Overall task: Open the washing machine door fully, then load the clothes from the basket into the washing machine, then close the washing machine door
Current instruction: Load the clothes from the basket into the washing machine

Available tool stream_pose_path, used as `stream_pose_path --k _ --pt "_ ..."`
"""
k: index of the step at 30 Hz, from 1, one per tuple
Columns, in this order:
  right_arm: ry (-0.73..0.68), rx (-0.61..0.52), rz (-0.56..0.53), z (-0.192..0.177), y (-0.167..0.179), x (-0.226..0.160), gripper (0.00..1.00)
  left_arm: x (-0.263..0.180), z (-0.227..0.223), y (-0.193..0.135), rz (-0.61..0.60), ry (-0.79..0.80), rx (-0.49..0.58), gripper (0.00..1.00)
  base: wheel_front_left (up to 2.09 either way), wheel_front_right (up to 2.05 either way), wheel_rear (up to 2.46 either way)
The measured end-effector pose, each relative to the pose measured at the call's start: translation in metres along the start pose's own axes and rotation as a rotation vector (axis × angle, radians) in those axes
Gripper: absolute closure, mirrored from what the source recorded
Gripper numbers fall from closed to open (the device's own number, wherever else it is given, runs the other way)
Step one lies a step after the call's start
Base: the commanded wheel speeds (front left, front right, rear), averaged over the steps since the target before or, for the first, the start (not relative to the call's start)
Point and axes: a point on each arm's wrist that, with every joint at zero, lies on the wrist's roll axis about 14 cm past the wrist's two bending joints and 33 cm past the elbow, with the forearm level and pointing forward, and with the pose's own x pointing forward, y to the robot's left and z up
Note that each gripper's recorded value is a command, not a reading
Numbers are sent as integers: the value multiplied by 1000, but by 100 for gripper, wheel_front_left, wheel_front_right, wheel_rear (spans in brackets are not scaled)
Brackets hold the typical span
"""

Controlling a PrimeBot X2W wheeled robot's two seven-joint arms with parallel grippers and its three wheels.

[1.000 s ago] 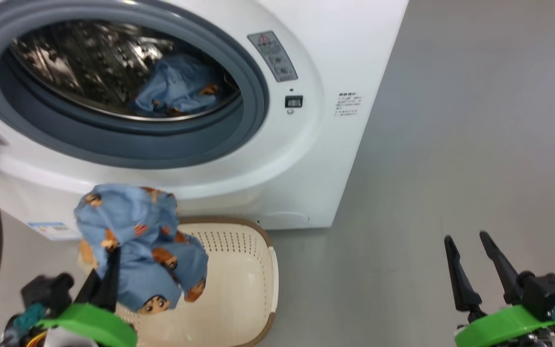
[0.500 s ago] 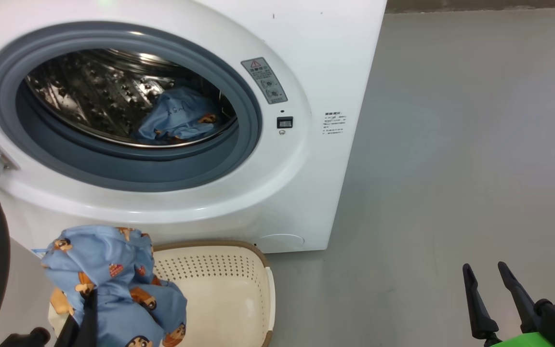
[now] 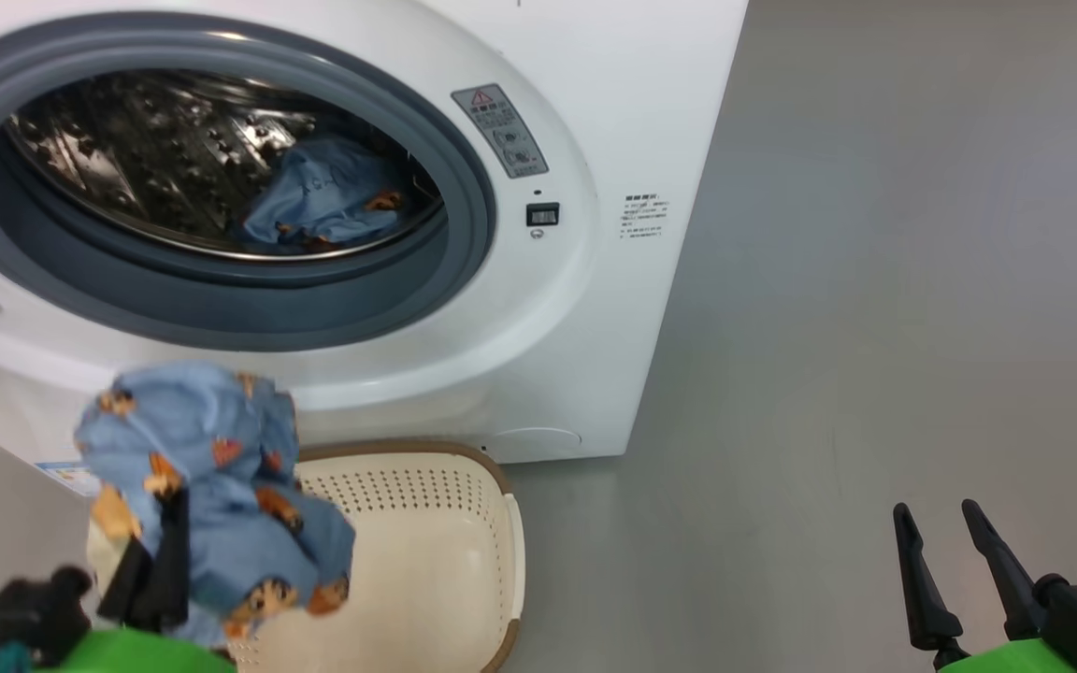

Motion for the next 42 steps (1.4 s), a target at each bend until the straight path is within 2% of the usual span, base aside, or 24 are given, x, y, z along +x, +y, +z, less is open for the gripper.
stream_pose_path --k 7,12,13,23,29,35,40,42 --pt "4 12 -21 -3 -1 11 0 51 26 -6 -64 -76 27 100 0 0 0" --pt "21 11 -39 -9 -4 19 0 100 48 -10 -100 -139 35 100 0 0 0" --pt "22 10 -42 -10 -5 25 0 121 52 -9 -101 -156 18 100 0 0 0" --pt "46 10 -58 -21 -7 44 0 213 22 -5 -105 -60 19 100 0 0 0" --pt "62 14 -88 -26 -16 46 0 247 9 -18 -137 -26 27 100 0 0 0" --pt "77 8 -103 -32 -21 51 0 283 42 -33 -172 -148 13 100 0 0 0" --pt "96 8 -118 -39 -25 51 0 293 63 -32 -169 -244 16 100 0 0 0" --pt "99 17 -123 -40 -26 51 0 294 50 -32 -168 -212 19 50 0 0 0"
